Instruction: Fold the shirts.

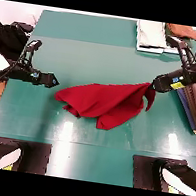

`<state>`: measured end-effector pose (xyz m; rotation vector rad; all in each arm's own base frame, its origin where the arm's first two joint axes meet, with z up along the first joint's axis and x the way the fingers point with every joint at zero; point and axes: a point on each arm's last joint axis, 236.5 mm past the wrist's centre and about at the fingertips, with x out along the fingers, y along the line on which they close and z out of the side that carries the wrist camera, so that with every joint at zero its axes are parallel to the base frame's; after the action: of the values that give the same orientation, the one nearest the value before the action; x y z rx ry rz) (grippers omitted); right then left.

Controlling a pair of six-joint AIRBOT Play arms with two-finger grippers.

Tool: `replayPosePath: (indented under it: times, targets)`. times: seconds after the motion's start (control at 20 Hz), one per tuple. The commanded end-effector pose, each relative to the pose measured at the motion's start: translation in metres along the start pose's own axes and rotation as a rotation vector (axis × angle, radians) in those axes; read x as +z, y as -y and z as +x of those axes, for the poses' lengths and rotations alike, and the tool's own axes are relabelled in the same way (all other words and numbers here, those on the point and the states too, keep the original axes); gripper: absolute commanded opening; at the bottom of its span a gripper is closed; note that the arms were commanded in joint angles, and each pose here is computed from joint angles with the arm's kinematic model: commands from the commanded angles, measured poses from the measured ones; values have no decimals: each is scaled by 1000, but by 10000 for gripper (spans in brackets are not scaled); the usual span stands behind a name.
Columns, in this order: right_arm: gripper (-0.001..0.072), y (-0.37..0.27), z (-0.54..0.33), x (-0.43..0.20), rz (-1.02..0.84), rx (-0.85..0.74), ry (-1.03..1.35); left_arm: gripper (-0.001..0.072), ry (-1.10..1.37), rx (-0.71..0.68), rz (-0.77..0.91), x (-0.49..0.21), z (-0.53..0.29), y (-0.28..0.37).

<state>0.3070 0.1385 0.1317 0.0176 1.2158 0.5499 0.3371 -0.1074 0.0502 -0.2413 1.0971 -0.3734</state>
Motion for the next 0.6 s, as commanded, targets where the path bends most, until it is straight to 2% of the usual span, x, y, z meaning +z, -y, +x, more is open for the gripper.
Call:
replayPosePath:
  times: [0.0,0.15,0.4,0.45,0.55]
  targets:
    - [18,-2,14,-2,56,61,26,526,-57,-38,-98,-2,29,-20]
    - [18,-5,28,-3,54,75,-14,526,-154,-157,-97,-16,65,-4]
    - [18,-17,51,-8,23,99,-83,523,-208,-158,-118,-28,106,-3]
    - [18,-19,53,-7,18,101,-84,420,-194,-161,-120,-23,105,-2]
    - [19,-20,50,-1,13,94,-48,31,-167,-170,-102,-7,97,3]
